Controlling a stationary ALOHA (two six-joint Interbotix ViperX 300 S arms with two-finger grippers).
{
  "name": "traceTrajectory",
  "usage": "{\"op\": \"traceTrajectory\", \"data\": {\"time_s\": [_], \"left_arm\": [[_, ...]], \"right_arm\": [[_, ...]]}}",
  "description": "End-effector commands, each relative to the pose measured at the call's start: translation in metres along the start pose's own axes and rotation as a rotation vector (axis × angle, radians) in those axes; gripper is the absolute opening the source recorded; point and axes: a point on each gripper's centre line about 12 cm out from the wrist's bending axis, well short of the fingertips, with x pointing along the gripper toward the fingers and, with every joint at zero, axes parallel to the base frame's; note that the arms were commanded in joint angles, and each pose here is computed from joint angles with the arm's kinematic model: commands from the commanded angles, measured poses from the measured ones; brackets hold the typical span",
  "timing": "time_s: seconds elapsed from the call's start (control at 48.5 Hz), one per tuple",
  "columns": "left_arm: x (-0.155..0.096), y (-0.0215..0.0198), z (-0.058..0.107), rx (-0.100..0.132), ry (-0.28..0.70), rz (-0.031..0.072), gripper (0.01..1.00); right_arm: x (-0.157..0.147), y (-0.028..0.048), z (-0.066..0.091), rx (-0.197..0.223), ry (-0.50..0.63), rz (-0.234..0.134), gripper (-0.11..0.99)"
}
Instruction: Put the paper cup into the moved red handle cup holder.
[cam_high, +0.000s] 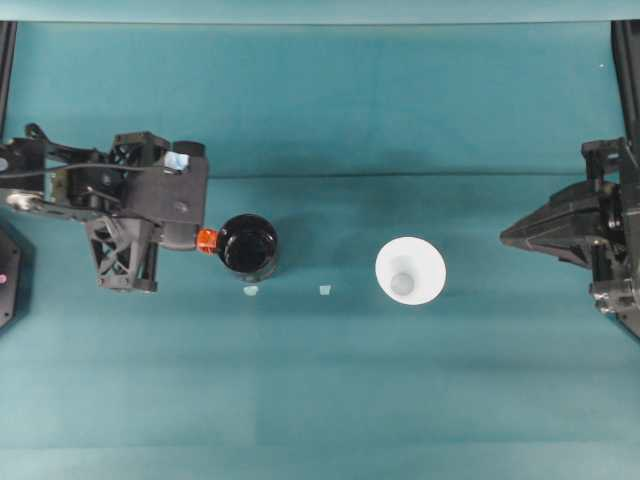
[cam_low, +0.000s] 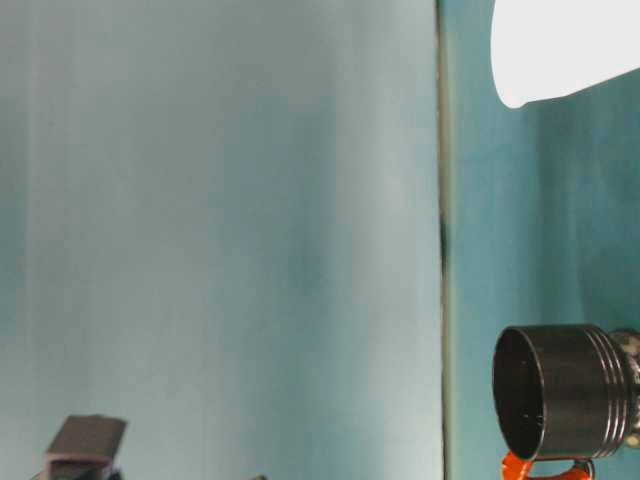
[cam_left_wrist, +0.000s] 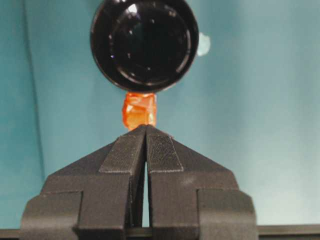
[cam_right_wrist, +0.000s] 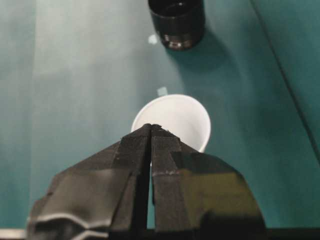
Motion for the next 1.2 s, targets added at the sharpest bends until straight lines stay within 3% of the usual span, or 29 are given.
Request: {"op": "traceTrajectory", "data": {"time_s": [0.0,0.227,0.289,0.371,0.536,0.639,0.804,1.052,1.176], "left_arm": [[-0.003,0.0027,0.007,-0.002,-0.025,0.008,0.027],[-0.003,0.0031,0.008,-0.002,-0.031,0.009,0.032],[-0.002,0.0034,0.007,-0.004,-0.029,0.010,0.092],[-0.002,0.0033,0.007,-0.004,-0.026,0.009,0.274],[0.006,0.0031,0.005,0.000,-0.004,0.005,0.775],[0.017,0.0020,0.001,0.003,0.032,-0.002,0.968],[0.038,0.0017,-0.002,0.009,0.058,-0.009,0.978],[0.059,0.0097,-0.005,-0.013,0.052,0.004,0.978],[0.067,0.0089,-0.008,-0.014,0.072,-0.002,0.978]], "right_arm": [[-0.001,0.0007,0.009,0.007,-0.021,-0.001,-0.10],[-0.003,0.0008,0.008,0.007,-0.018,-0.001,-0.10],[-0.004,0.0012,0.008,0.006,-0.017,0.001,-0.10],[-0.005,0.0008,0.007,0.006,-0.013,0.000,-0.10],[-0.007,0.0009,0.007,0.006,-0.017,0.001,-0.10],[-0.006,0.0008,0.007,0.006,-0.016,0.001,-0.10],[-0.006,0.0008,0.005,0.006,-0.013,0.001,-0.10],[-0.006,0.0002,0.004,0.006,-0.010,-0.001,-0.10],[-0.006,0.0002,0.004,0.006,-0.010,-0.001,-0.10]]}}
